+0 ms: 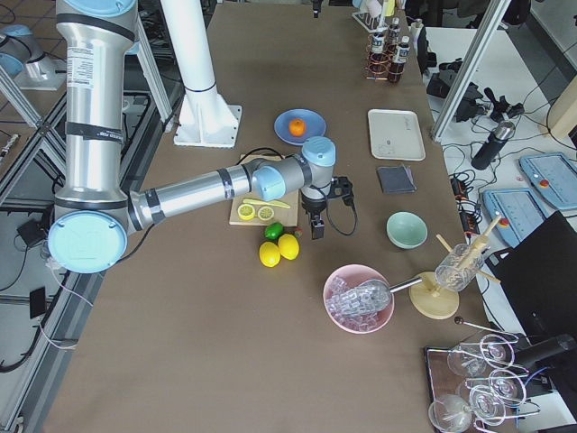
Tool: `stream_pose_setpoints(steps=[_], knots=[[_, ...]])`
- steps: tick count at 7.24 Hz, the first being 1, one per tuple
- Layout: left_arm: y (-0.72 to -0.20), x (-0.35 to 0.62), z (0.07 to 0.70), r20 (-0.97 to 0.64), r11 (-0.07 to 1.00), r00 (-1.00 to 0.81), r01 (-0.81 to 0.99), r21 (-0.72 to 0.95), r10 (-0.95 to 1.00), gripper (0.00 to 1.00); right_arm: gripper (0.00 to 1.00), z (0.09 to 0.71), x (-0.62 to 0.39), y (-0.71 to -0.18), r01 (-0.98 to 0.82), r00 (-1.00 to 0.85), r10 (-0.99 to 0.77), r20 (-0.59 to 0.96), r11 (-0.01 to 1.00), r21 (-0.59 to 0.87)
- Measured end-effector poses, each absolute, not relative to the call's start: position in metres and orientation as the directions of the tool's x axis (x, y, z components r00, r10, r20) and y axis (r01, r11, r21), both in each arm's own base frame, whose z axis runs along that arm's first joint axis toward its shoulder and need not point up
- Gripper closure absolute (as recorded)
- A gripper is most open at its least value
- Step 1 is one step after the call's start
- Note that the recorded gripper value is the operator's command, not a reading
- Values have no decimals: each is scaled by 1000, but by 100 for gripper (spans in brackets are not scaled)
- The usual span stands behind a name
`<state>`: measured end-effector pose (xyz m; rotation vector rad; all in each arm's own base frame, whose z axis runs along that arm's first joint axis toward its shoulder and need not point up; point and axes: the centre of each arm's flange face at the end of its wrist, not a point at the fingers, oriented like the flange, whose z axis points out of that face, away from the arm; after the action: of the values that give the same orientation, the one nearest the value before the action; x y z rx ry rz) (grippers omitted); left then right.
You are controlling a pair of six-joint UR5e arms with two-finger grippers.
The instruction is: Pick orange to plate
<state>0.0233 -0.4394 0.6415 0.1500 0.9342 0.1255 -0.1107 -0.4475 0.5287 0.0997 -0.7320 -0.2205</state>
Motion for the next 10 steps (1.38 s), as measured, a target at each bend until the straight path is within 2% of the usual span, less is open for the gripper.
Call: stream_pose_setpoints(steps=[2, 5, 10], knots=[[-431, -23, 674, -778, 986, 608, -56, 157, 159, 3, 0, 576, -58, -429, 171, 744, -228, 628, 974, 150], [-430, -49, 625, -783, 997, 617, -35, 66, 73, 3, 0, 619, -10, -418, 175, 749, -224, 624, 975, 139], [-436, -70, 626, -767, 997, 638, -30, 68, 71, 3, 0, 651, 6, -409, 155, 754, -175, 633, 984, 87]])
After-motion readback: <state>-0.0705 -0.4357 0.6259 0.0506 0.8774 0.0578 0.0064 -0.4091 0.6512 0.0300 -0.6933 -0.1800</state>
